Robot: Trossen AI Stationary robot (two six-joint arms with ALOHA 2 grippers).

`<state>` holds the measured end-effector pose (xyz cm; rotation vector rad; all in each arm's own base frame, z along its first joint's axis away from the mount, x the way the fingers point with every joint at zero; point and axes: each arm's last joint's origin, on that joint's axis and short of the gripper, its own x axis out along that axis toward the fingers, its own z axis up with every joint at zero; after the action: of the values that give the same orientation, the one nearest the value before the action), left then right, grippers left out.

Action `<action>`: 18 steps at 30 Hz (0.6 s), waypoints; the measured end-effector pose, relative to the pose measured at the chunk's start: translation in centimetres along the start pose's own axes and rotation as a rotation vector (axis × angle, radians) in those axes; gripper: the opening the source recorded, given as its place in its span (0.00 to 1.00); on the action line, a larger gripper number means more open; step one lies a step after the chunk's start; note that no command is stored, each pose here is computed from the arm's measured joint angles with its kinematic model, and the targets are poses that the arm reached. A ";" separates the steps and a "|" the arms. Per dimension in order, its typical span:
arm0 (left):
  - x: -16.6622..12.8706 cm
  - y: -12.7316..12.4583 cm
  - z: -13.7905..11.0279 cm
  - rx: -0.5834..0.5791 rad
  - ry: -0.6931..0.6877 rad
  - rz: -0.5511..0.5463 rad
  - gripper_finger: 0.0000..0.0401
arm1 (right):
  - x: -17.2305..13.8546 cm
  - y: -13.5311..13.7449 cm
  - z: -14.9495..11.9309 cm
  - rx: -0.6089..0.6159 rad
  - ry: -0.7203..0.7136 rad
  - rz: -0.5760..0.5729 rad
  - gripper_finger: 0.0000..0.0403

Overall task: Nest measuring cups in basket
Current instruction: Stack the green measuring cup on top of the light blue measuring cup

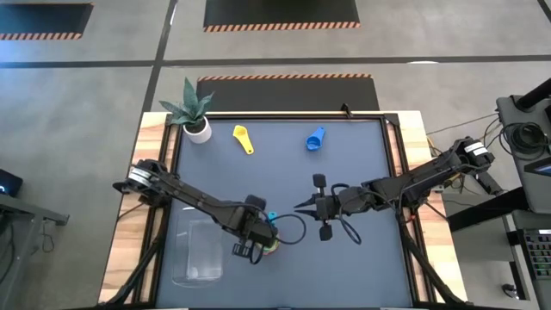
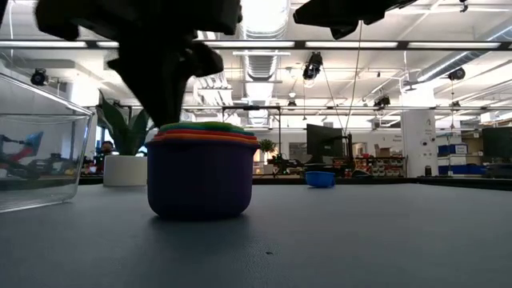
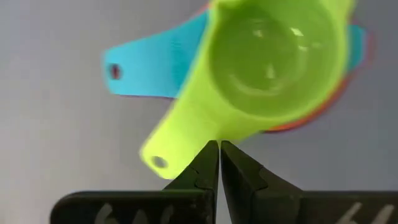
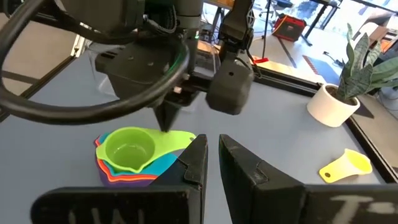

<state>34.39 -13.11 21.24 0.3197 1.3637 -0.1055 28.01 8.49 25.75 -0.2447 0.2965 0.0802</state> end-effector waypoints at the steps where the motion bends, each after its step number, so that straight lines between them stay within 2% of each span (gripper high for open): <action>1: 0.0 0.1 0.0 0.006 -0.003 0.025 0.00 | 0.0 0.0 0.0 0.001 0.000 0.000 0.07; 5: -0.1 0.5 0.2 0.010 -0.022 0.134 0.00 | 0.0 0.0 -0.1 -0.001 0.008 0.001 0.07; 9: -0.9 0.7 -0.1 0.008 -0.031 0.151 0.00 | 0.0 0.0 -0.1 0.003 0.010 0.002 0.07; 13: -2.2 0.9 -0.5 -0.004 -0.050 0.144 0.00 | 0.0 0.0 -0.1 0.003 0.011 0.002 0.07; 18: -2.3 0.6 -0.8 -0.007 -0.036 0.014 0.00 | 0.0 0.0 -0.1 0.003 0.010 0.001 0.07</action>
<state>33.27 -12.52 23.48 0.3206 1.3258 -0.0943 27.98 8.48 25.65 -0.2423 0.3072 0.0797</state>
